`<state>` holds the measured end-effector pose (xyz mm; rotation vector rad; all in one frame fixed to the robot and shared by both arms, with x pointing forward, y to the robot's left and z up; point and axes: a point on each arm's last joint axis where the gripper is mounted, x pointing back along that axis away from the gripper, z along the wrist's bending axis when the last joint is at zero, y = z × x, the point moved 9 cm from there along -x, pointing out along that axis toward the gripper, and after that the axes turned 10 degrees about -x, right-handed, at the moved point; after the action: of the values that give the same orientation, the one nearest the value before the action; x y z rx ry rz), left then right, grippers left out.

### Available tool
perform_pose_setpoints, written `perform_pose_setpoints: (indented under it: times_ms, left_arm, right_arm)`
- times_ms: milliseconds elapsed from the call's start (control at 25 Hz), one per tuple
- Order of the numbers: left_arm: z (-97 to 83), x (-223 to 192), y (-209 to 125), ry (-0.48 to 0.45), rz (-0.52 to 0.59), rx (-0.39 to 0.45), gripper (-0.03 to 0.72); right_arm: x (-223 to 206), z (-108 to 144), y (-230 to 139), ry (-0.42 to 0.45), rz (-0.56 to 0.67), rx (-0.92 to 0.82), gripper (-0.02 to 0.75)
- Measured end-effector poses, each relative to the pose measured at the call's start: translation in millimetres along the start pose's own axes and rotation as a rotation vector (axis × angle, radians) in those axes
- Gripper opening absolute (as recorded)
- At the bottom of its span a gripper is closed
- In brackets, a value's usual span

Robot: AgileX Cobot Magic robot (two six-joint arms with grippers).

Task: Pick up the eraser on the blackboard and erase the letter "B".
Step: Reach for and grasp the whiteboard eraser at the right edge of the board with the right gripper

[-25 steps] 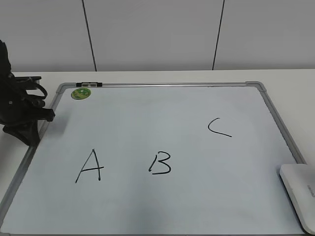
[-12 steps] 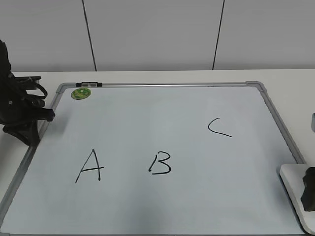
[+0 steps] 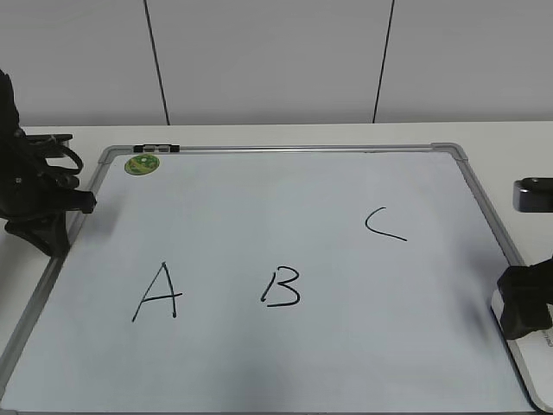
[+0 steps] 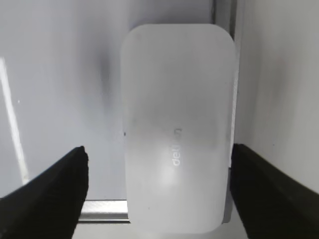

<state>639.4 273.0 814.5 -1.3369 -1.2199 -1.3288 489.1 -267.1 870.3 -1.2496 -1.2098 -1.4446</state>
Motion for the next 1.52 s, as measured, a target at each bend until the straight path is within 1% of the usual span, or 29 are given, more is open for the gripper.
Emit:
perform_pose_setpoints:
  times_ms: [240, 720, 1040, 1160, 1360, 1520]
  left_arm:
    - [0.0, 0.0, 0.0, 0.000, 0.000, 0.000, 0.044]
    - [-0.2, 0.0, 0.0, -0.001, 0.000, 0.001, 0.044]
    - [-0.5, 0.0, 0.1, -0.003, 0.000, 0.002, 0.043]
    - [-0.5, 0.0, 0.1, -0.003, 0.000, 0.002, 0.043]
    - [-0.5, 0.0, 0.1, -0.003, 0.000, 0.002, 0.043]
    - [-0.5, 0.0, 0.1, -0.003, 0.000, 0.002, 0.043]
  right_arm:
    - [-12.8, -0.6, 1.1, -0.019, 0.041, -0.009, 0.662]
    - [-17.9, -8.7, 4.0, -0.031, 0.049, -0.043, 0.661]
    - [-33.2, -9.0, 2.7, -0.046, 0.101, -0.042, 0.655]
    - [-36.3, -9.3, 1.6, -0.049, 0.112, -0.042, 0.637]
    - [-37.5, -9.4, 1.2, -0.051, 0.116, -0.042, 0.544]
    - [-37.5, -9.3, 1.4, -0.050, 0.115, -0.042, 0.531]
